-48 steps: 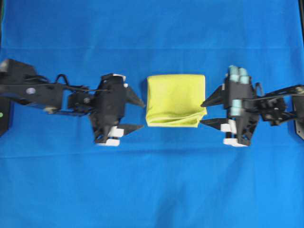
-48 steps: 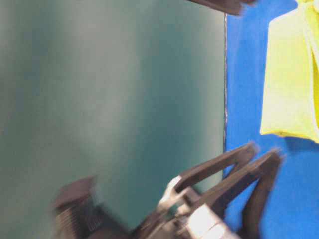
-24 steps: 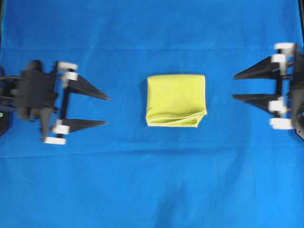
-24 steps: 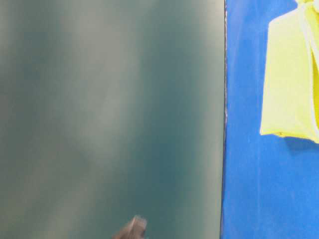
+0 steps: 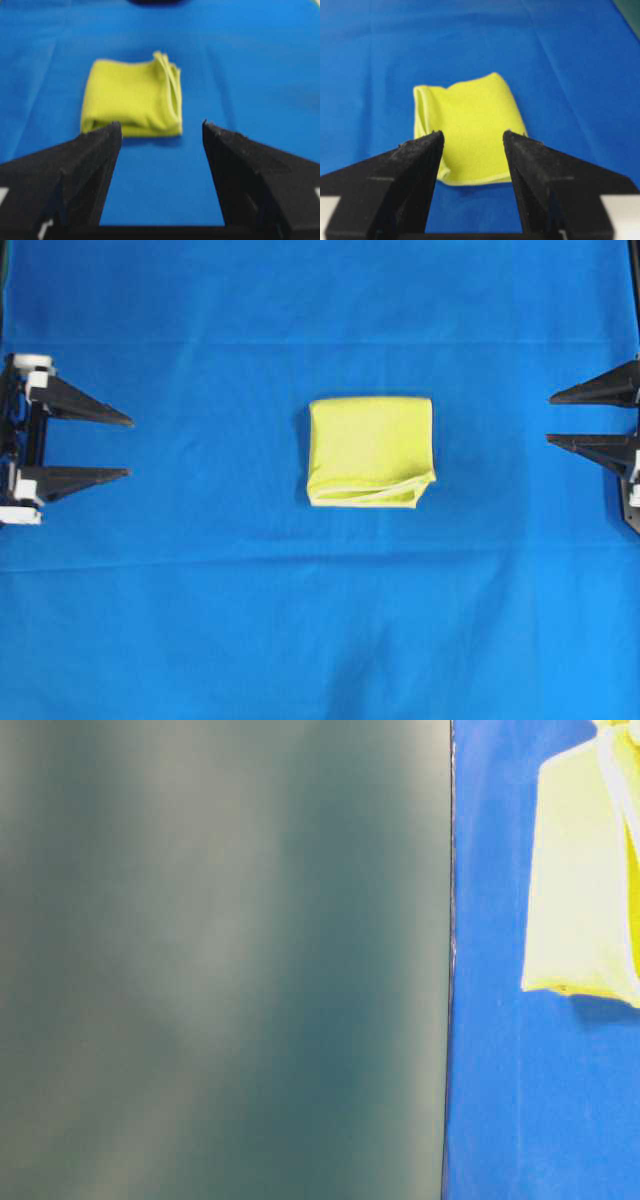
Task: Fold the yellow towel.
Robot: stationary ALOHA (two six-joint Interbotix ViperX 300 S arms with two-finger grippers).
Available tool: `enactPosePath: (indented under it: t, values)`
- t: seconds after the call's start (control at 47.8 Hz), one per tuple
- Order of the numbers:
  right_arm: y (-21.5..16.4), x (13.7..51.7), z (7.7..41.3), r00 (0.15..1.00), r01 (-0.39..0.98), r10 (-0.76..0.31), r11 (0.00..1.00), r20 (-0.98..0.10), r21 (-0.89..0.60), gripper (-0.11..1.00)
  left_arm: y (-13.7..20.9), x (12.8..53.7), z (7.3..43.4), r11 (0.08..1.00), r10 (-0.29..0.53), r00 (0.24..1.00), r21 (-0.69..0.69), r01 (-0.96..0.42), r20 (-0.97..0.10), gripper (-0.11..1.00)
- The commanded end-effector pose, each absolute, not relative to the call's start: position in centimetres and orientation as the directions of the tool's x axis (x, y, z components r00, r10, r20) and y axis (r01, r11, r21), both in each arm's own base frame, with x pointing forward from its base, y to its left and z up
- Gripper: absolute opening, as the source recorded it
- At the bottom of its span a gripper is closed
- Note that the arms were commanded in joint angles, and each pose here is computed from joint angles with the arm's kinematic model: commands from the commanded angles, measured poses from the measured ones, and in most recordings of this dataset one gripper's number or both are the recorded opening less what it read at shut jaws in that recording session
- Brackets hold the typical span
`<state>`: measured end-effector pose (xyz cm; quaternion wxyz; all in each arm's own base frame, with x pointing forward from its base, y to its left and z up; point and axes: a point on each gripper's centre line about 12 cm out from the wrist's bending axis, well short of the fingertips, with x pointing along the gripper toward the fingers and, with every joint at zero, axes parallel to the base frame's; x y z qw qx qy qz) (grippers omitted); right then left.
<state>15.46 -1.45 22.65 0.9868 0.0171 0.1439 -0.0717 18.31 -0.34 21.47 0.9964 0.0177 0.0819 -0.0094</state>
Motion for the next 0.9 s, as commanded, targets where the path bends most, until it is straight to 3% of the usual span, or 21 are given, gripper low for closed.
enactPosePath:
  t: [0.0,0.879]
  values:
    - [-1.42,15.53,22.68,0.959,0.135,-0.122,0.990,-0.254,0.037,0.56,-0.21,17.89,21.49,1.000,-0.009,0.990,0.020,0.012,-0.141,0.63]
    - [-1.66,15.91,22.00,0.965,0.134,-0.115,0.989,-0.237,0.067,0.56,0.01,17.23,20.70,1.000,0.003,0.989,-0.003,-0.003,-0.150,0.63]
